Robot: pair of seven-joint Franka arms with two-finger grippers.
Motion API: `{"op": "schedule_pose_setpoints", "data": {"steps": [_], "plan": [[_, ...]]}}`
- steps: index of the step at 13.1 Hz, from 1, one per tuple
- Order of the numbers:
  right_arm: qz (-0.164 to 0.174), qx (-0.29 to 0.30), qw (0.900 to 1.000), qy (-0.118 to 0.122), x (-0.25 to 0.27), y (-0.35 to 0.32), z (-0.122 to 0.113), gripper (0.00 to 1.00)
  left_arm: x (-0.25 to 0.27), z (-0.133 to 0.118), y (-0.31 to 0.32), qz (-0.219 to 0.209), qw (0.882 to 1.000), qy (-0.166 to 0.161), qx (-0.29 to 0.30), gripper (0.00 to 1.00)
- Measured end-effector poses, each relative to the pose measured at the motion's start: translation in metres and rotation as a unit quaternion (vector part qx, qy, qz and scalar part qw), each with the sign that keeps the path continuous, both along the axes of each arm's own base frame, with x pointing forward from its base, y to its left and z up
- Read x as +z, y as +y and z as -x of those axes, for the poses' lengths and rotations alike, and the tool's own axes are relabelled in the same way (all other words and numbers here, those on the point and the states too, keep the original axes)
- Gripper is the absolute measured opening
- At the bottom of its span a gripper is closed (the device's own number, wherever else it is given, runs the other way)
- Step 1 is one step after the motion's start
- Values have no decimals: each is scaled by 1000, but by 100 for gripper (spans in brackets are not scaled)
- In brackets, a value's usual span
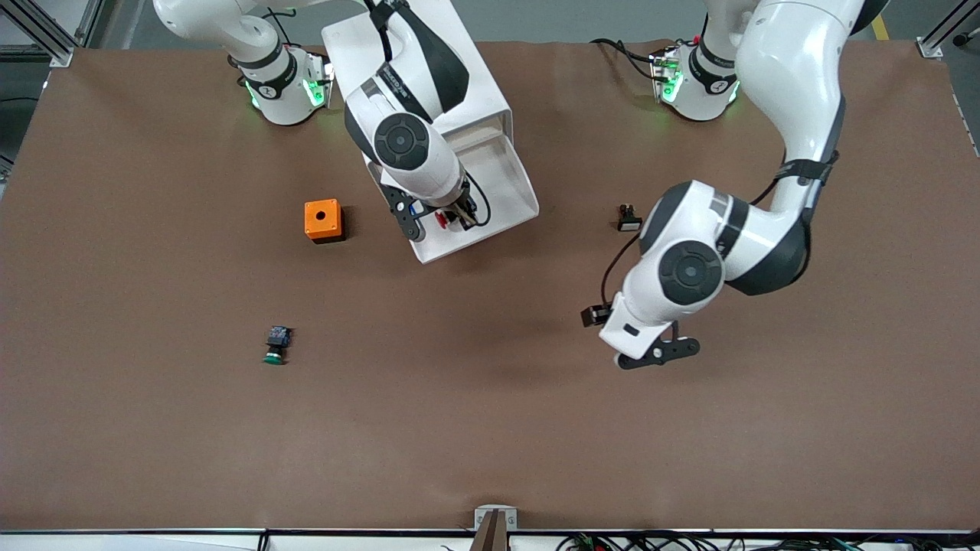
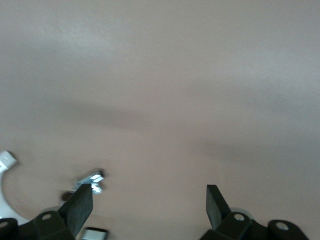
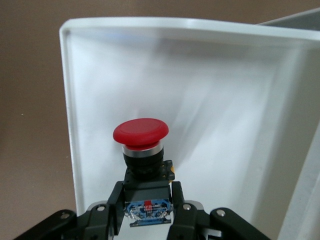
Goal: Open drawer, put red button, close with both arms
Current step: 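Carry the red button over the open drawer with the right gripper, then release the red button into the drawer and raise the right gripper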
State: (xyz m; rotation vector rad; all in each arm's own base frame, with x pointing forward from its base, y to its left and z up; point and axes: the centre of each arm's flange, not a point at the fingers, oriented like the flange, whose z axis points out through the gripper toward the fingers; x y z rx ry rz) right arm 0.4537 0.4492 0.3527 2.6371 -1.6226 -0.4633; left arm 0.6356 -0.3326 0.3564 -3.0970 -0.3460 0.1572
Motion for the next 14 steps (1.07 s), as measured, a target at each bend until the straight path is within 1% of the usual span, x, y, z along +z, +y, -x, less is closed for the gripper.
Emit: {"op": "schedule_pose_setpoints", "data": {"steps": [2, 4, 5, 8, 10, 12, 14], "plan": [[3, 1, 1000, 2, -5, 4, 3, 41, -6, 10, -26, -11, 1000, -19, 14, 100], [3, 2, 1000, 3, -5, 6, 5, 41, -12, 13, -38, -12, 999, -26, 28, 100], [4, 2, 1000, 3, -5, 6, 5, 48, -14, 15, -42, -11, 999, -27, 34, 100], [4, 2, 1000, 4, -4, 5, 4, 78, -19, 29, -64, -10, 998, -27, 49, 100], [11, 5, 1000, 16, 9, 2, 1, 100, -20, 41, -86, -4, 998, -32, 52, 100], [23, 14, 999, 35, 47, -9, -9, 100, -21, 51, -104, 6, 998, -36, 52, 100], [33, 23, 998, 40, 105, -35, -25, 100, -22, 58, -116, 18, 998, -36, 50, 100]]}}
